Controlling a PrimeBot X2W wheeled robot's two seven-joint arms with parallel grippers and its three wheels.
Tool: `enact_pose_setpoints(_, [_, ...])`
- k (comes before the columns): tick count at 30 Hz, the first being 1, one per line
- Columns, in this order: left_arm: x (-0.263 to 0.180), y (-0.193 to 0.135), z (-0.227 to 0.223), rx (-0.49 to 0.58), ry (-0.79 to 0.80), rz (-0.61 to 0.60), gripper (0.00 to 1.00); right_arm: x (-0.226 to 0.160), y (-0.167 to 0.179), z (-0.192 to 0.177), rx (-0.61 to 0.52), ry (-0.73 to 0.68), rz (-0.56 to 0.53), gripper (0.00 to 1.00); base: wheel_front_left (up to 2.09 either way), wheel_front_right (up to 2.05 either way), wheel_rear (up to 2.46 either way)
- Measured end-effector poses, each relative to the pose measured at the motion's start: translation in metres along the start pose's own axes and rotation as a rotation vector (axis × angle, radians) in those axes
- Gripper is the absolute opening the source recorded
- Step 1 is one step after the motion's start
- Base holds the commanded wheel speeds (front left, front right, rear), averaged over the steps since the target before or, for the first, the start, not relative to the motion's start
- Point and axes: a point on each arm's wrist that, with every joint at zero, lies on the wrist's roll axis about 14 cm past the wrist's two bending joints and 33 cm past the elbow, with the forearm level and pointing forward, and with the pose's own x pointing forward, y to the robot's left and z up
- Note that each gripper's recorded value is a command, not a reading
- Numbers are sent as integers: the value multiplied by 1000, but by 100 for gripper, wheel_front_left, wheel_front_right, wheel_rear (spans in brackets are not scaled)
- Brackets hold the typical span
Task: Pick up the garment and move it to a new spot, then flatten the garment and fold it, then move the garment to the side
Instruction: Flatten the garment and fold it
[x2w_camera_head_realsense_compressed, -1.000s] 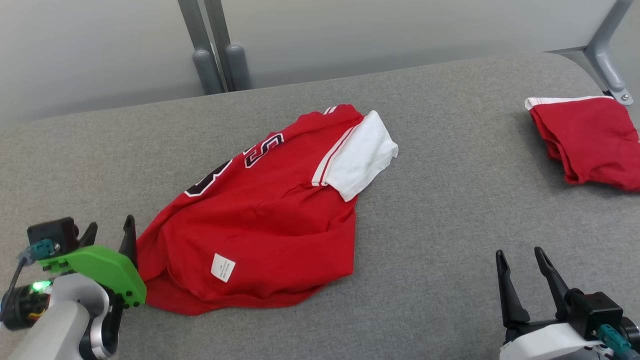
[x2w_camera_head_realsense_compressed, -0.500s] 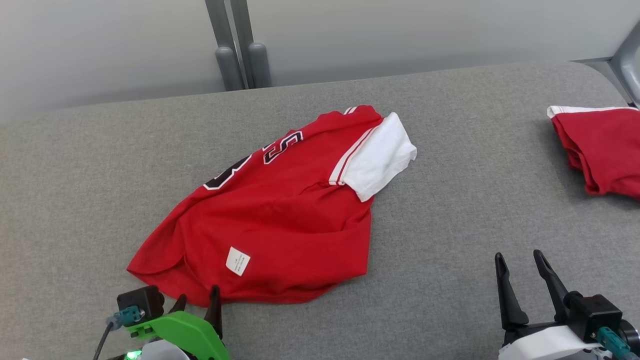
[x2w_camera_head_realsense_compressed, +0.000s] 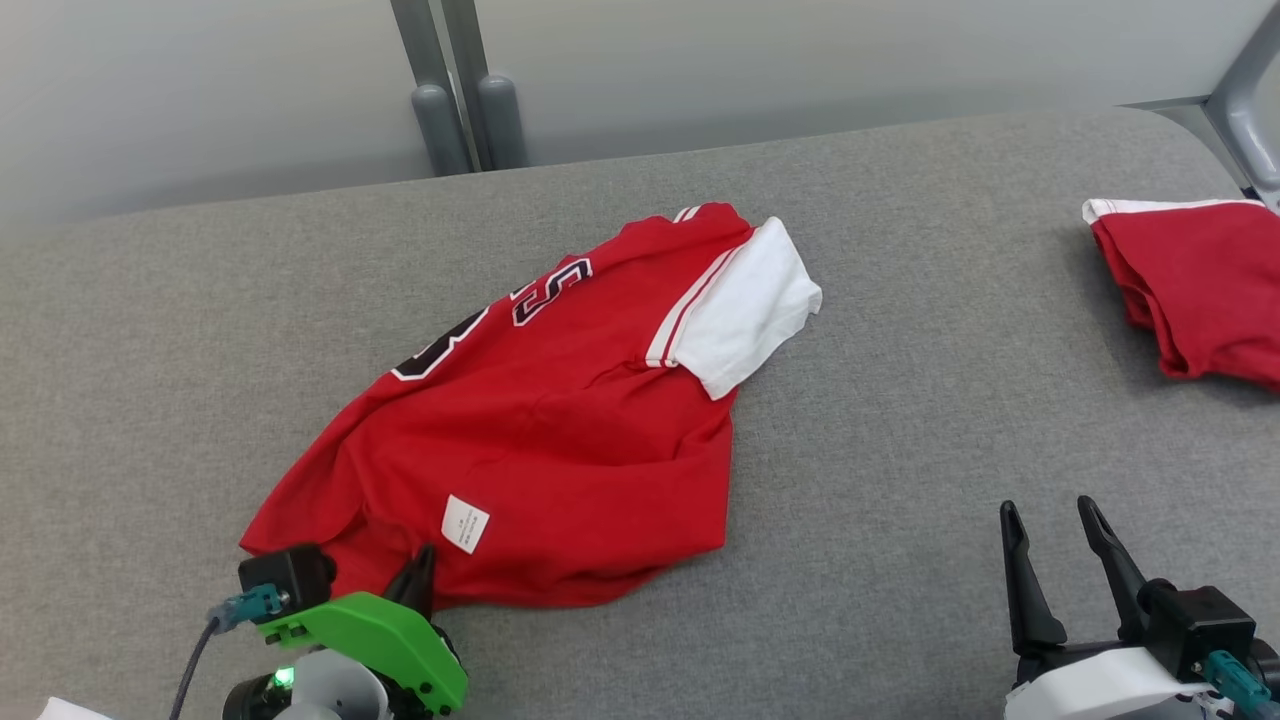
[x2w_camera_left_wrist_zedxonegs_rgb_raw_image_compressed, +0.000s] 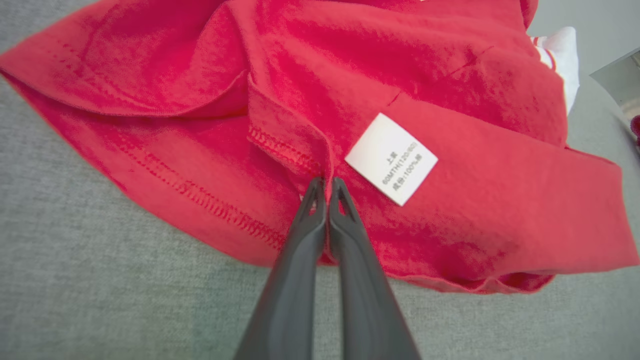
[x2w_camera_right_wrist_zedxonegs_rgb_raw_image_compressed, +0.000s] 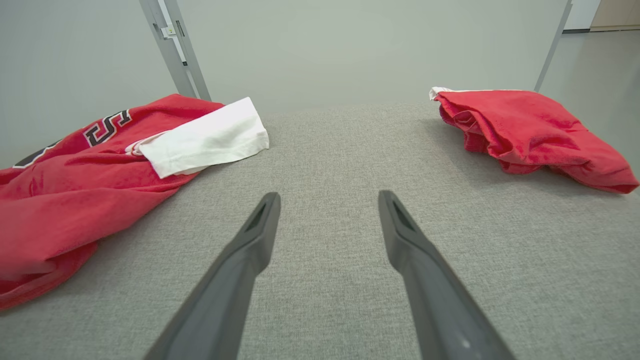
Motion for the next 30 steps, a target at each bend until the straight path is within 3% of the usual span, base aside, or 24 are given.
enact_pose_setpoints(5, [-15, -20, 38, -157, -126, -163, 0, -2, 3, -2, 1, 6, 12, 100, 0, 0, 0])
enact_pose_setpoints(8, [-48, -48, 45, -179, -126, -403, 0, -2, 9, 0, 0, 1, 30, 100, 0, 0, 0])
enact_pose_setpoints(11, [-78, -52, 20, -221, -21, -466, 0, -1, 14, 0, -2, 0, 47, 100, 0, 0, 0])
enact_pose_setpoints(15, [-105, -36, -17, -229, 95, -434, 0, 2, 22, 0, -3, -1, 76, 100, 0, 0, 0])
enact_pose_setpoints(19, [-109, -21, -37, -266, 111, -370, 0, 4, 32, -1, -3, 2, 109, 100, 0, 0, 0])
enact_pose_setpoints(23, [-103, 26, -55, -174, 94, -205, 0, 5, 38, 3, -7, -9, 131, 100, 0, 0, 0])
enact_pose_setpoints(30, [-92, 95, -14, -66, -74, 3, 0, 4, 35, 4, -14, -12, 129, 100, 0, 0, 0])
